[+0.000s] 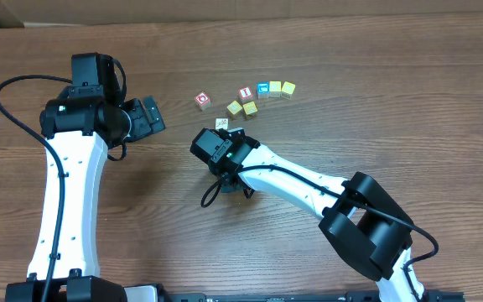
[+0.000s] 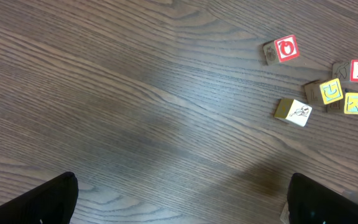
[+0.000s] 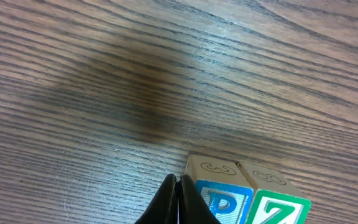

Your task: Flip 4 blocks

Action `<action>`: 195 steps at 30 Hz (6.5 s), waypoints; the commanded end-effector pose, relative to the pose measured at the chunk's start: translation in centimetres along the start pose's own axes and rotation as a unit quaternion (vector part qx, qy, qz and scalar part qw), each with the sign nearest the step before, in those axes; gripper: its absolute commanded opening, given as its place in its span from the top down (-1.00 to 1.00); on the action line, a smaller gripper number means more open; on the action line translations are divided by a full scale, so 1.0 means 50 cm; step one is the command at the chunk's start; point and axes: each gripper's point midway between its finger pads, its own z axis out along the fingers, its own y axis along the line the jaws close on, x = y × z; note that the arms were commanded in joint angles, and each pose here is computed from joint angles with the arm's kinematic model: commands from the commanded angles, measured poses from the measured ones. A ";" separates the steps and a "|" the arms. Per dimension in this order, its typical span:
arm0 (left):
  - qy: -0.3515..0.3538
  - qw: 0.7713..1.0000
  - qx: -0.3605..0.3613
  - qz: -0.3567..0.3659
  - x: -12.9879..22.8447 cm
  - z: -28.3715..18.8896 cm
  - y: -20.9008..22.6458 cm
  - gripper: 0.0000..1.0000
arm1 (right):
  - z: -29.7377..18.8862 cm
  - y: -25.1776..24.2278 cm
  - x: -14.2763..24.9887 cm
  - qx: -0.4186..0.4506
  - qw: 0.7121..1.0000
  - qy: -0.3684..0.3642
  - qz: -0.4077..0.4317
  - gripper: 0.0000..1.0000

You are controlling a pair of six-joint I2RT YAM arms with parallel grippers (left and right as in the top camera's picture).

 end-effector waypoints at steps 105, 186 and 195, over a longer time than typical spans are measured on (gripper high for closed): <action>0.227 0.957 -0.017 0.180 0.120 0.287 -0.347 0.00 | 0.006 -1.009 -0.058 0.070 0.842 -0.005 0.534 -1.00; 0.330 0.911 0.016 0.248 0.183 0.208 -0.364 0.49 | 0.006 -1.009 -0.058 0.070 0.842 -0.005 0.534 -1.00; 0.306 0.915 -0.030 0.262 0.200 0.149 -0.339 0.42 | 0.006 -1.009 -0.057 0.070 0.842 -0.005 0.534 -1.00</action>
